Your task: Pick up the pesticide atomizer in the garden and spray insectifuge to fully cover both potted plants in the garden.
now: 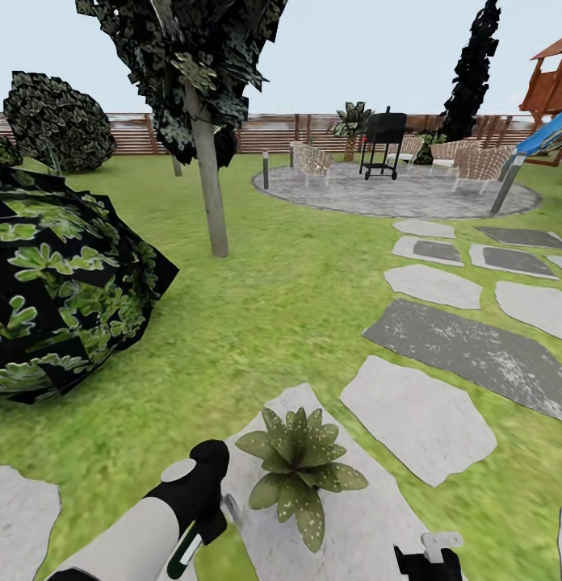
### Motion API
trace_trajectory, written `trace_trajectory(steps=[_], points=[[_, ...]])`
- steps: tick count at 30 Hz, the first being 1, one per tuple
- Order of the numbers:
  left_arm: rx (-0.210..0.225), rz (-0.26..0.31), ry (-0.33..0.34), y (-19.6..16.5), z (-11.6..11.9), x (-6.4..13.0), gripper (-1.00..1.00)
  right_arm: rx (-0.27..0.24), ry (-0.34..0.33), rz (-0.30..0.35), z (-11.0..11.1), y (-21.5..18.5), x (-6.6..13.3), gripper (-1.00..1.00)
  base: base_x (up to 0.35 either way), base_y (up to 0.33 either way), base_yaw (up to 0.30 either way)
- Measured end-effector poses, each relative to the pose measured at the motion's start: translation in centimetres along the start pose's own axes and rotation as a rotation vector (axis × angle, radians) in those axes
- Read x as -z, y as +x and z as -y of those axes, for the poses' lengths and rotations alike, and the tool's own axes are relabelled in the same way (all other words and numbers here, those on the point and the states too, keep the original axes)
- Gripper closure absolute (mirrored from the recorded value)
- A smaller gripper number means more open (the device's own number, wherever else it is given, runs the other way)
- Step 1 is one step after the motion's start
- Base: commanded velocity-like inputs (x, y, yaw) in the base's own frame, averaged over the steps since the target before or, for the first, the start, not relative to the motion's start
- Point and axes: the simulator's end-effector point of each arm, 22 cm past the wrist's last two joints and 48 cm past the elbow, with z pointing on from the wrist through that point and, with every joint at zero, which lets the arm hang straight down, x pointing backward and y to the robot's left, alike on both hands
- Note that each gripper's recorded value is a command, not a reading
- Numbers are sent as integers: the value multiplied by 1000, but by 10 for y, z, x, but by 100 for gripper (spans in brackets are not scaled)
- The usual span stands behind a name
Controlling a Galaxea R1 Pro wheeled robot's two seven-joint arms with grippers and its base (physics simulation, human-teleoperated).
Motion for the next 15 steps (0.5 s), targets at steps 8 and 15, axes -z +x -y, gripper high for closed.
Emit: trace_trajectory(steps=[8,15], points=[[3,8,0,-1,1,0,100,-1,0,0,0,0,0,-100,185,0,0],[7,8,-2,-2,0,-4,100,-2,1,2,0,3,-3,-100,4,0,0]])
